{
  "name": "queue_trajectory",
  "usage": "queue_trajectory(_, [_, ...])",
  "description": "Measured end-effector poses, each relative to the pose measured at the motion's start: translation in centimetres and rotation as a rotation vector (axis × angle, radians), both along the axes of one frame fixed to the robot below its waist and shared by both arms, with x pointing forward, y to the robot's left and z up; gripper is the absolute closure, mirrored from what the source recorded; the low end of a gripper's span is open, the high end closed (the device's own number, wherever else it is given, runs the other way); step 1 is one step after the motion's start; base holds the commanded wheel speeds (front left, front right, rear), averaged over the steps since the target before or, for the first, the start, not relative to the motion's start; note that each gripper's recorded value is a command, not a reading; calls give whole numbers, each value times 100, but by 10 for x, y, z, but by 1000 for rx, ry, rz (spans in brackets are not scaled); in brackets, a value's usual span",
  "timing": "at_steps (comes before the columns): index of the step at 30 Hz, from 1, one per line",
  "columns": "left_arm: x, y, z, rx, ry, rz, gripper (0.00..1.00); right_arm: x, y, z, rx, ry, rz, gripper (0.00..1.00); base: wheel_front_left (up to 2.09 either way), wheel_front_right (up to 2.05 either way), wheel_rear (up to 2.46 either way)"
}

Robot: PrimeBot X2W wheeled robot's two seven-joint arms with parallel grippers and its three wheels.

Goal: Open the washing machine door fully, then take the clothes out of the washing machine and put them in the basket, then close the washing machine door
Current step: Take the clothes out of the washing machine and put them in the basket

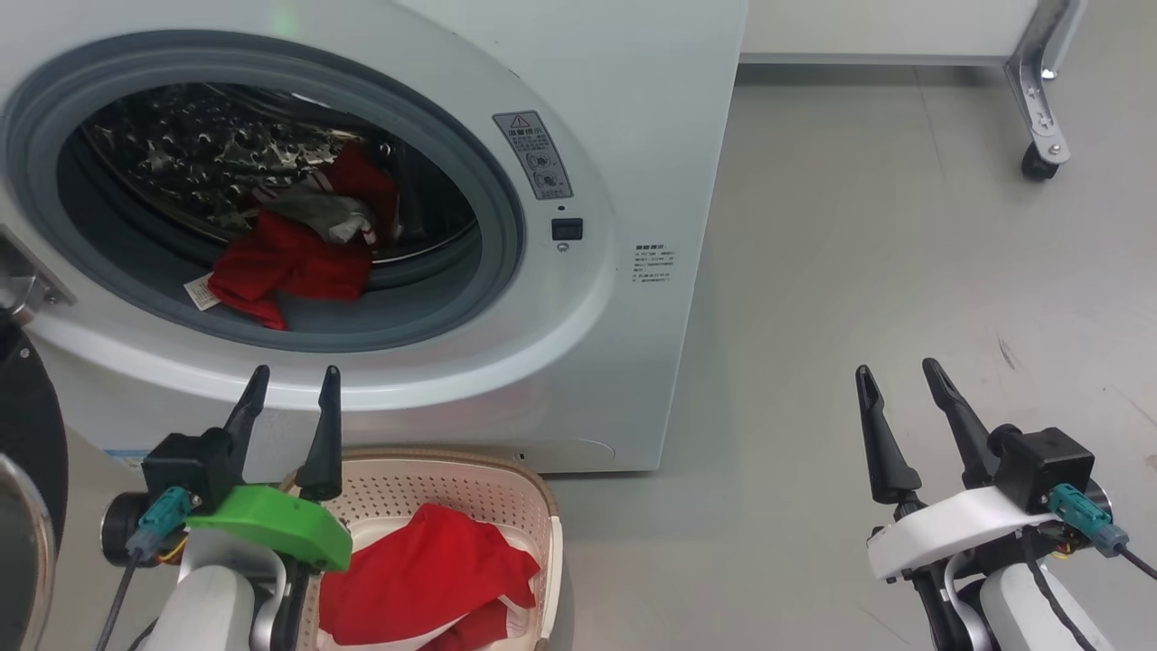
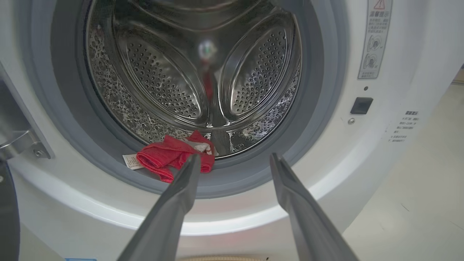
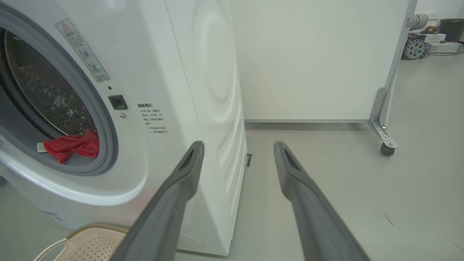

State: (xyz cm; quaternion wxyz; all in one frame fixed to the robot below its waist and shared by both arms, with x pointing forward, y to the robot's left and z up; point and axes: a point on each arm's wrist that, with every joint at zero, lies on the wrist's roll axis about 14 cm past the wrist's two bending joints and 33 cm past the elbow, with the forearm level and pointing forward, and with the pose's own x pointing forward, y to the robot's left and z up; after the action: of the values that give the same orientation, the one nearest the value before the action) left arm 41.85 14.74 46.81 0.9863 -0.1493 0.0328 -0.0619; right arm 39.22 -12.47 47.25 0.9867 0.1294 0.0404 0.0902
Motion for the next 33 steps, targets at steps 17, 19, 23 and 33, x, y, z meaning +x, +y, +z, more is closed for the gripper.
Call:
queue_trajectory(17, [-42, -2, 7, -16, -29, 13, 0, -16, 4, 19, 12, -51, 12, 0, 0, 0, 0])
queue_trajectory(19, [-42, -3, 9, -13, -36, 10, 0, -17, 4, 18, 12, -50, 11, 0, 0, 0, 0])
queue_trajectory(23, [-42, -5, 12, -6, -49, 4, 0, -17, 3, 18, 13, -48, 8, 0, 0, 0, 0])
queue_trajectory(33, [-47, -7, 12, -3, -52, 1, 0, -17, 3, 18, 14, -48, 10, 0, 0, 0, 0])
